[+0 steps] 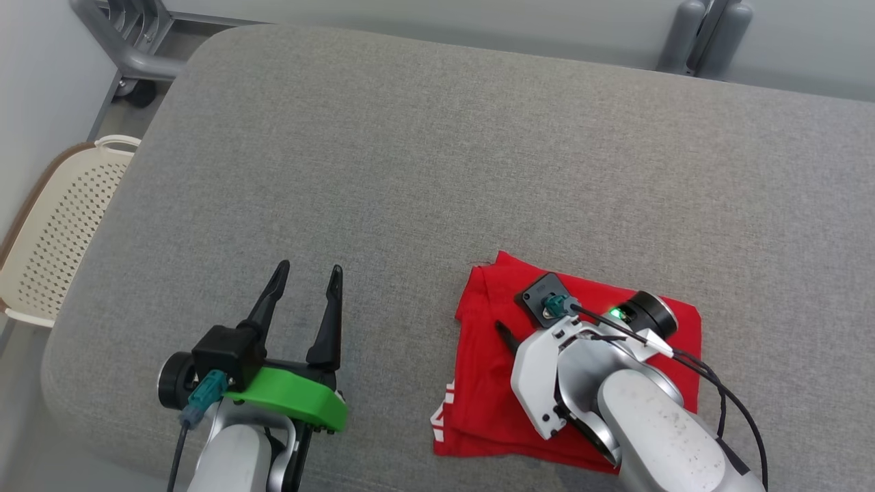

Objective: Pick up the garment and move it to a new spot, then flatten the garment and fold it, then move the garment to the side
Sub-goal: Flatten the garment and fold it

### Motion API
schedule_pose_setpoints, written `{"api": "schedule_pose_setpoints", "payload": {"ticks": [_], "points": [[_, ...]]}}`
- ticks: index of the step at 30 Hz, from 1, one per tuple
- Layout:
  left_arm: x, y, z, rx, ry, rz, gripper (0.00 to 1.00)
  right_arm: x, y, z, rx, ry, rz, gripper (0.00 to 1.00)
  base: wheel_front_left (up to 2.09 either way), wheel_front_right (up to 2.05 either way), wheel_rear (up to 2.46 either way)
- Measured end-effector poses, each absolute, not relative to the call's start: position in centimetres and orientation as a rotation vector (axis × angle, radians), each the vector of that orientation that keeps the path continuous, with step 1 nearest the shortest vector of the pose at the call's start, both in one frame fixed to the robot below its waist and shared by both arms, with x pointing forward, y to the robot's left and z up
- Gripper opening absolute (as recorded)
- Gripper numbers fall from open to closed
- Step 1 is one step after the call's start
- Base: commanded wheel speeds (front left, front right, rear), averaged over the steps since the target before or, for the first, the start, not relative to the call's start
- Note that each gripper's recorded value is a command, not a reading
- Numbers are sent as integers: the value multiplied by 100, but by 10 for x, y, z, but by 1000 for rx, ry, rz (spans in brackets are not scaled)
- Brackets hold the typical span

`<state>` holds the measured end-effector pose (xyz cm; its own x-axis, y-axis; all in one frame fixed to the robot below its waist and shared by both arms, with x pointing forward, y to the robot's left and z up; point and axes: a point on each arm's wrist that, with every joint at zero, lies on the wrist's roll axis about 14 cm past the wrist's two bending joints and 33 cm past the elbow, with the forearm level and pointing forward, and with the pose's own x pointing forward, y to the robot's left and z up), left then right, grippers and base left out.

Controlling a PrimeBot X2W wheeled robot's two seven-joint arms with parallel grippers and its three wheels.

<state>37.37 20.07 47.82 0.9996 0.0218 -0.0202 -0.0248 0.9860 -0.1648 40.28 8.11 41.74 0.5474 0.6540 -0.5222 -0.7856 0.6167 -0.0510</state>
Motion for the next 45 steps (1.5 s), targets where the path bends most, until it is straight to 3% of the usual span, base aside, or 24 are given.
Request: {"api": "schedule_pose_setpoints", "payload": {"ticks": [2,5,7,9,43,44,45], "points": [[373,201,478,-165,20,27,100,402,82,416,-294,496,871,63,0,0,0],[373,203,477,-166,24,34,100,401,85,414,-296,500,882,47,0,0,0],[373,204,476,-165,25,38,100,401,86,412,-301,506,885,30,0,0,0],[373,204,476,-167,26,38,100,402,85,411,-310,504,884,0,0,0,0],[368,202,479,-172,20,34,100,439,98,450,-246,378,865,0,0,0,0],[367,203,479,-173,21,38,100,438,100,447,-246,387,869,55,0,0,0],[366,204,478,-176,22,41,100,437,101,444,-248,403,876,55,0,0,0]]}}
